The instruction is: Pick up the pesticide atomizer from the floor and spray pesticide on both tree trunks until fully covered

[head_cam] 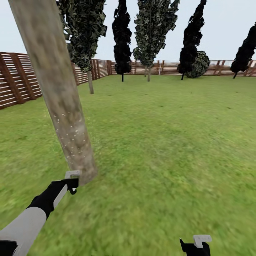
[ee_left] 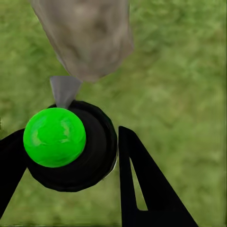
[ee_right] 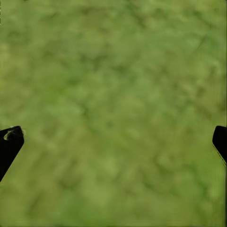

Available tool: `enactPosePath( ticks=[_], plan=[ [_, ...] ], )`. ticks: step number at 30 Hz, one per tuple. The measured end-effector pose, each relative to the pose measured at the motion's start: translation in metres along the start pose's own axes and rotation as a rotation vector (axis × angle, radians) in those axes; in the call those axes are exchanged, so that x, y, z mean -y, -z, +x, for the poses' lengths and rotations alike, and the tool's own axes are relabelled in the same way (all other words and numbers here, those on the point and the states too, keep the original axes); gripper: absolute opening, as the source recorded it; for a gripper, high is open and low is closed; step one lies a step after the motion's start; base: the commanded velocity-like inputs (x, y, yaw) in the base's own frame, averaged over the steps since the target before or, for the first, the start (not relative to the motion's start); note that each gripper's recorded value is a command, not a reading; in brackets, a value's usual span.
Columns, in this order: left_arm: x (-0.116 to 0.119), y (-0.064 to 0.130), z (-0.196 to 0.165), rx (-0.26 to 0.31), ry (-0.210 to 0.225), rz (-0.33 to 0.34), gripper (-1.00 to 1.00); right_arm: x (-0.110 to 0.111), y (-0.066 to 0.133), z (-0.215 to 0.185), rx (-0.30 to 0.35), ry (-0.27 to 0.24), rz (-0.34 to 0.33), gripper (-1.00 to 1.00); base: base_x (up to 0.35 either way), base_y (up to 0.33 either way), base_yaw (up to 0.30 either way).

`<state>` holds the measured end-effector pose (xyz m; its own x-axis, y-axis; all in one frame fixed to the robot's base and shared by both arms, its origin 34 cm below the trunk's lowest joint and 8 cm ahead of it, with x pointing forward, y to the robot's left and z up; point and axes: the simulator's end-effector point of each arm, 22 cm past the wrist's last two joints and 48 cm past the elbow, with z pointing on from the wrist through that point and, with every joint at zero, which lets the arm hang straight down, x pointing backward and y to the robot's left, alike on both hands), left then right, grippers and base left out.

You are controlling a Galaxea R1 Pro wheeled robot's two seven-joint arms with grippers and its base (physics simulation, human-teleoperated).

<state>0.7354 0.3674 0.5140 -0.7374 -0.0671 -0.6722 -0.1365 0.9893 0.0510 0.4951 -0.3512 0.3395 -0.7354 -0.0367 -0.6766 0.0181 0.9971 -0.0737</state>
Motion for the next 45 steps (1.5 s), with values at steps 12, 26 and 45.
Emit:
enactPosePath(
  ticks=[12, 26, 45],
  plan=[
    [0.002, 0.0, 0.002, -0.005, 0.001, 0.002, -1.0, -0.001, 0.0, 0.0, -0.001, -0.001, -0.002, 1.0, 0.07, -0.273, 0.277],
    [0.024, -0.004, 0.093, -0.006, -0.076, 0.041, -1.0, 0.001, 0.0, -0.002, 0.005, -0.001, 0.004, 1.0, -0.038, -0.089, 0.042],
    [0.138, 0.046, 0.194, -0.2, -0.576, 0.66, -1.0, -0.206, 0.034, -0.172, 0.187, 0.491, -0.73, 1.0, -0.335, 0.087, 0.0]
  ],
)
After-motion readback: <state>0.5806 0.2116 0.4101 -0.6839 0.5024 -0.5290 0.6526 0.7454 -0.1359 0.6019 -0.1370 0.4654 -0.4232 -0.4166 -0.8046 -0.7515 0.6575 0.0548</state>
